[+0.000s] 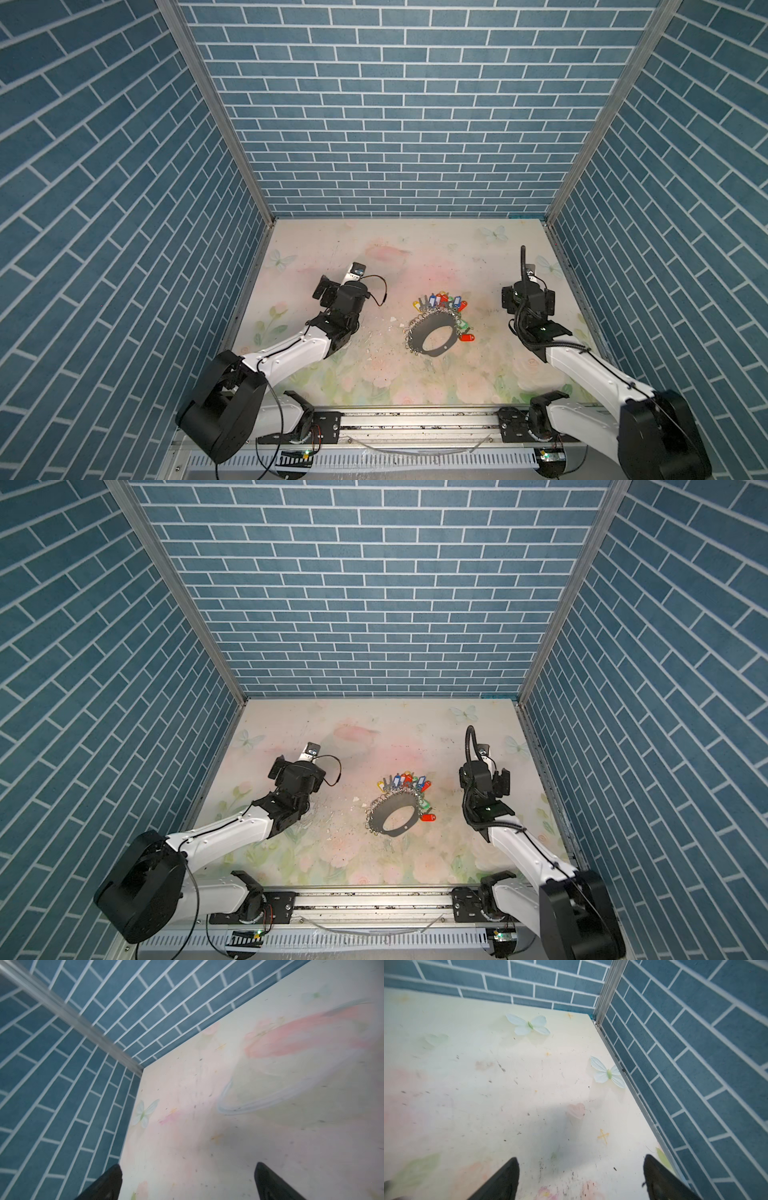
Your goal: Put the keys on the keyring
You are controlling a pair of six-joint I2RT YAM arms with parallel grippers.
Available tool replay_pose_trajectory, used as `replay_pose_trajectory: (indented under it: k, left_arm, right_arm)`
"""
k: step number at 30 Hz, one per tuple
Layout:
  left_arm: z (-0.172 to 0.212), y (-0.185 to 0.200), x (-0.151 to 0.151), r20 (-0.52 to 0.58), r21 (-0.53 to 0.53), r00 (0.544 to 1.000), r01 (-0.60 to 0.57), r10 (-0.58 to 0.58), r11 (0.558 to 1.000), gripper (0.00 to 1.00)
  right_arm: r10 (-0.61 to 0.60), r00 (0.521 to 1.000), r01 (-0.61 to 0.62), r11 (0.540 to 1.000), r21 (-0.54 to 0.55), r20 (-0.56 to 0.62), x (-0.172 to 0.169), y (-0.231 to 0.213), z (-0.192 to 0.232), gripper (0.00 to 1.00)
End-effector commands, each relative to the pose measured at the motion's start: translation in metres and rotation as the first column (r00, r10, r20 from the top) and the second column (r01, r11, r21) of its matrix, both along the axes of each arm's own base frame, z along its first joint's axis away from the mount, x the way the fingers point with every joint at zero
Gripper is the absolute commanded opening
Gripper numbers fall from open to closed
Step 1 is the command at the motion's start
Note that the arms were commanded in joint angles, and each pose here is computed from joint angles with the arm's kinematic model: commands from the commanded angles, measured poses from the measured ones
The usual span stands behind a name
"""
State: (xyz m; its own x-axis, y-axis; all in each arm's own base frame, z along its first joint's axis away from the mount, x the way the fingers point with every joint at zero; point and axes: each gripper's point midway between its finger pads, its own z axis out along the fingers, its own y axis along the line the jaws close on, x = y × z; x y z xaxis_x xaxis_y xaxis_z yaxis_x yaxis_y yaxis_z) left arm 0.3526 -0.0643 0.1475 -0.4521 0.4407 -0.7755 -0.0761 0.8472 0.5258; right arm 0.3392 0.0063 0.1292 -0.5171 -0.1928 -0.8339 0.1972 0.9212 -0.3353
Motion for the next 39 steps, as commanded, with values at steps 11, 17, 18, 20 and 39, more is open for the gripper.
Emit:
replay_pose_trajectory:
  k: [11,17,18,20,39]
  left_arm:
    - [-0.026,0.042,0.024,0.105,-0.157,0.993,0.073,-0.057,0.985,1.0]
    - [-0.039,0.076,0.023,0.261,-0.338,0.964,0.042,0.05,0.94,1.0]
    - [-0.045,0.074,0.026,0.196,-0.357,0.98,0.034,0.039,0.933,0.99]
    - [-0.05,0.072,0.041,0.134,-0.363,0.991,0.04,0.009,0.931,1.0]
    - [-0.051,0.086,0.039,0.126,-0.39,0.989,-0.027,0.082,0.92,1.0]
  right_arm:
    - [0.293,0.942,-0.312,0.944,0.108,0.165,0.045,0.019,-0.022,0.95]
    - [0.195,0.945,-0.255,0.942,0.22,0.262,0.045,-0.012,-0.034,0.94]
    - [0.187,0.95,-0.244,0.943,0.226,0.248,0.045,-0.013,-0.033,0.95]
    - [0.169,0.962,-0.22,0.945,0.241,0.214,0.053,-0.018,-0.036,0.99]
    - [0.05,0.984,-0.096,0.958,0.271,0.173,0.053,-0.039,-0.04,0.99]
